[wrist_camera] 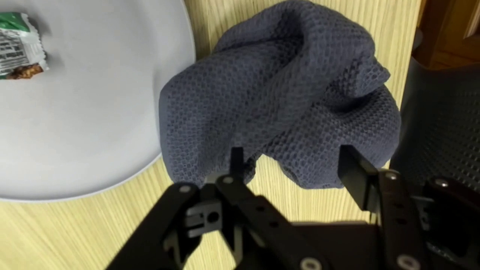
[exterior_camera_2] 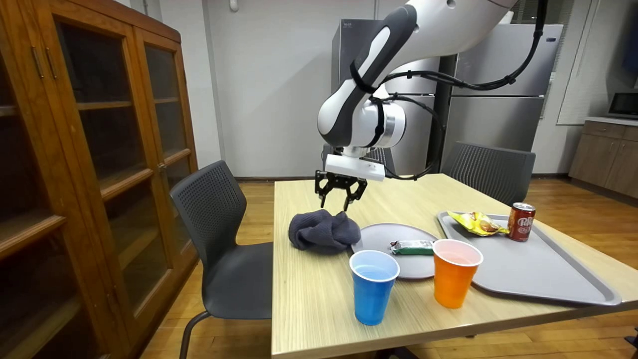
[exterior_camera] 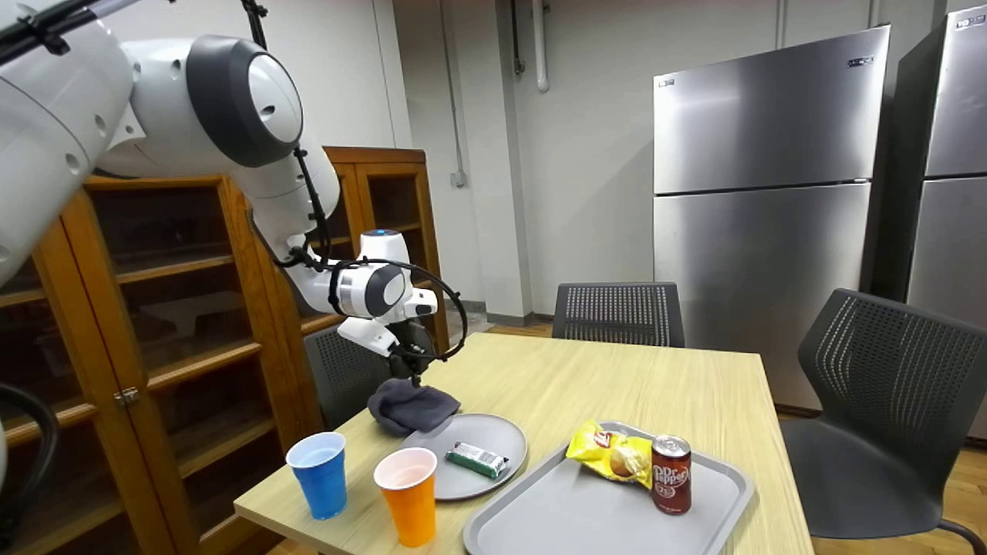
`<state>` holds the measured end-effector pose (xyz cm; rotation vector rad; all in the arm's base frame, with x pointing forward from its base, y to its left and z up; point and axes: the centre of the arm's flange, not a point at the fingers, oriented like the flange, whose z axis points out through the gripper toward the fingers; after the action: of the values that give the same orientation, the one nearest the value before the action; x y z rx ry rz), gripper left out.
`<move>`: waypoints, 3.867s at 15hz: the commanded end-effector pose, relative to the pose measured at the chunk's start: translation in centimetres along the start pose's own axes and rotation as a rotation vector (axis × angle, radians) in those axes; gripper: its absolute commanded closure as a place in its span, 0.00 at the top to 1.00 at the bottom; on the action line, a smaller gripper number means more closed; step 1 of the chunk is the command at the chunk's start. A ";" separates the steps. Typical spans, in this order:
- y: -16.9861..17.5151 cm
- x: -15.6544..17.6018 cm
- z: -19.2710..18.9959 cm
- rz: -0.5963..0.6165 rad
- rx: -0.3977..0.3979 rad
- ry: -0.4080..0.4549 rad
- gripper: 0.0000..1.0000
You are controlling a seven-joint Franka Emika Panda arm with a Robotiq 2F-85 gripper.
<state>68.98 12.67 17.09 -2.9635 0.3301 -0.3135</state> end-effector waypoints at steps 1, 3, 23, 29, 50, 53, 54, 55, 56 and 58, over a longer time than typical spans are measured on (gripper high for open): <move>0.8 -0.1 -2.9 0.022 0.007 -0.018 0.99; 1.7 0.2 -3.8 0.046 0.005 -0.009 1.00; 14.2 -1.9 -6.4 0.780 -0.169 -0.053 1.00; 14.8 -1.5 -4.7 0.737 -0.171 -0.049 1.00; 19.7 -2.8 0.6 1.094 -0.293 -0.147 1.00; 20.0 -2.7 1.4 1.134 -0.293 -0.152 1.00; 20.0 -2.6 1.7 1.146 -0.287 -0.153 1.00; 20.0 -2.4 2.0 1.154 -0.281 -0.157 1.00; 20.1 -2.2 2.3 1.161 -0.278 -0.156 1.00; 20.1 -2.0 2.7 1.174 -0.267 -0.159 1.00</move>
<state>62.13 -5.96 11.14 -2.4702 1.9770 0.0895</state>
